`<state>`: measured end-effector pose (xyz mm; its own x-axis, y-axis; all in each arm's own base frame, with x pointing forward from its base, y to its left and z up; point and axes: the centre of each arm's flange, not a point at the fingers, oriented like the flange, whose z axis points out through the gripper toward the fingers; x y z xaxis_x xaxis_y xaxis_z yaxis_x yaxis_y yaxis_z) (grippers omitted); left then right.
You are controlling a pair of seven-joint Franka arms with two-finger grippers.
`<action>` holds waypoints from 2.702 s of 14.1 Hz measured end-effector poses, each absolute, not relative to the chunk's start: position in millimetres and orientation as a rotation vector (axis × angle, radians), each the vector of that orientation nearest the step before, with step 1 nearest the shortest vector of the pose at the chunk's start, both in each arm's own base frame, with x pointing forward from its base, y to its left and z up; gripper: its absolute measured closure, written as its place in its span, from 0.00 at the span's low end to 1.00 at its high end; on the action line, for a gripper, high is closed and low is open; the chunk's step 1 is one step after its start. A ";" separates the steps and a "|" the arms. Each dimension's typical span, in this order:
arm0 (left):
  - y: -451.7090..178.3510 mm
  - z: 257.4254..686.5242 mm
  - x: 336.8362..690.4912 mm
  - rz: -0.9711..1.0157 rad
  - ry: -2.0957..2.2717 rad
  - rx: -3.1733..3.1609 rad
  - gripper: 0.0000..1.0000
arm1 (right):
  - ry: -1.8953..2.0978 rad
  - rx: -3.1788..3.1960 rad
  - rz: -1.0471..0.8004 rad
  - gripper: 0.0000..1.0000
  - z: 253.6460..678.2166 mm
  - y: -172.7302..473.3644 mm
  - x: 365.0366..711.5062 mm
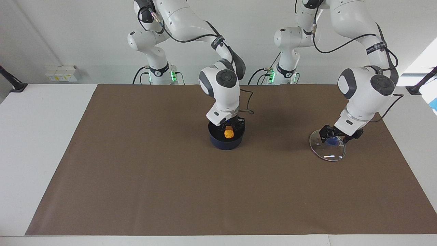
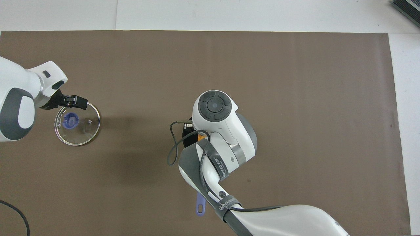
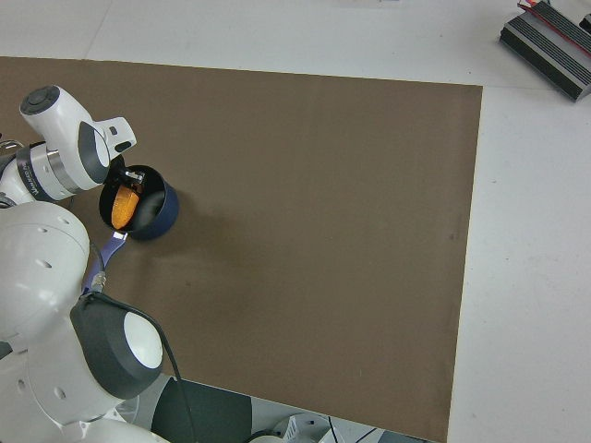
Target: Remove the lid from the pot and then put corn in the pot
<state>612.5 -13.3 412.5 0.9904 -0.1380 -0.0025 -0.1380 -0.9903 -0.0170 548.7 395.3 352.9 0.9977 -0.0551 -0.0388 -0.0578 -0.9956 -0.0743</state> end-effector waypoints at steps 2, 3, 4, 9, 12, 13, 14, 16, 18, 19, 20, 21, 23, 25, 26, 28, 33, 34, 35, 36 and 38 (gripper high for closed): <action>-33.8 431.1 613.8 0.022 0.226 -3.116 0.00 | 0.097 -3.062 0.052 0.59 350.8 392.1 550.5; -43.5 440.2 612.5 0.032 0.237 -3.115 0.00 | 0.100 -3.066 0.063 0.59 347.0 390.1 549.5; -50.9 450.6 609.9 0.036 0.249 -3.113 0.00 | 0.094 -3.073 0.076 0.52 341.8 388.0 547.7; -56.0 522.1 589.1 0.101 0.258 -3.106 0.00 | 0.060 -3.081 0.100 0.20 333.2 382.3 544.9; -54.4 553.7 582.2 0.145 0.253 -3.103 0.00 | 0.056 -3.071 0.079 0.00 344.1 382.3 545.6; -54.0 562.1 580.5 0.158 0.252 -3.102 0.00 | 0.058 -3.061 0.059 0.00 354.5 381.1 546.7; -53.5 570.0 579.0 0.167 0.251 -3.102 0.00 | 0.067 -3.050 0.034 0.00 369.5 377.1 548.8; -53.0 579.3 575.9 0.190 0.249 -3.100 0.00 | 0.106 -3.039 0.002 0.00 408.6 352.3 556.4; -52.9 585.5 574.3 0.188 0.250 -3.101 0.00 | 0.112 -3.052 -0.020 0.00 451.4 310.1 564.4; -52.6 593.2 570.5 0.173 0.250 -3.101 0.00 | 0.096 -3.062 -0.021 0.00 470.2 290.0 565.2; -52.0 601.7 564.8 0.161 0.249 -3.102 0.00 | 0.083 -3.064 -0.016 0.00 485.9 273.3 564.6; -51.3 608.2 559.1 0.154 0.248 -3.102 0.00 | 0.069 -3.065 -0.012 0.00 498.9 258.6 563.6; -50.8 615.3 553.4 0.140 0.248 -3.102 0.00 | 0.028 -3.068 0.001 0.00 522.5 225.4 561.9; -50.6 616.7 552.5 0.138 0.248 -3.102 0.00 | 0.003 -3.068 0.025 0.00 547.0 181.8 558.6; -50.5 616.6 551.8 0.146 0.247 -3.102 0.00 | 0.016 -3.067 0.034 0.00 558.7 158.8 556.4; -49.9 619.2 547.7 0.181 0.246 -3.099 0.00 | 0.049 -3.060 0.025 0.00 583.6 109.2 550.4; -48.8 626.2 542.1 0.182 0.245 -3.100 0.00 | 0.191 -3.042 -0.045 0.00 645.8 37.5 539.0; -48.5 626.5 542.0 0.181 0.244 -3.100 0.00 | 0.218 -3.038 -0.074 0.00 658.3 26.5 537.2; -48.5 626.6 541.8 0.182 0.244 -3.101 0.00 | 0.246 -3.033 -0.097 0.00 670.6 14.9 533.7; -48.6 626.7 541.8 0.182 0.244 -3.101 0.00 | 0.256 -3.042 -0.108 0.00 678.1 5.5 529.7; -48.8 626.7 541.7 0.182 0.244 -3.103 0.00 | 0.195 -3.099 -0.121 0.00 683.7 -3.6 524.2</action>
<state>541.7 -48.8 626.7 0.9809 -0.1545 -0.1180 -0.1573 -0.9874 -0.0145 524.2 -3.6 683.7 0.9891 -0.1262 0.0757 -0.1236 -0.9916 -0.0390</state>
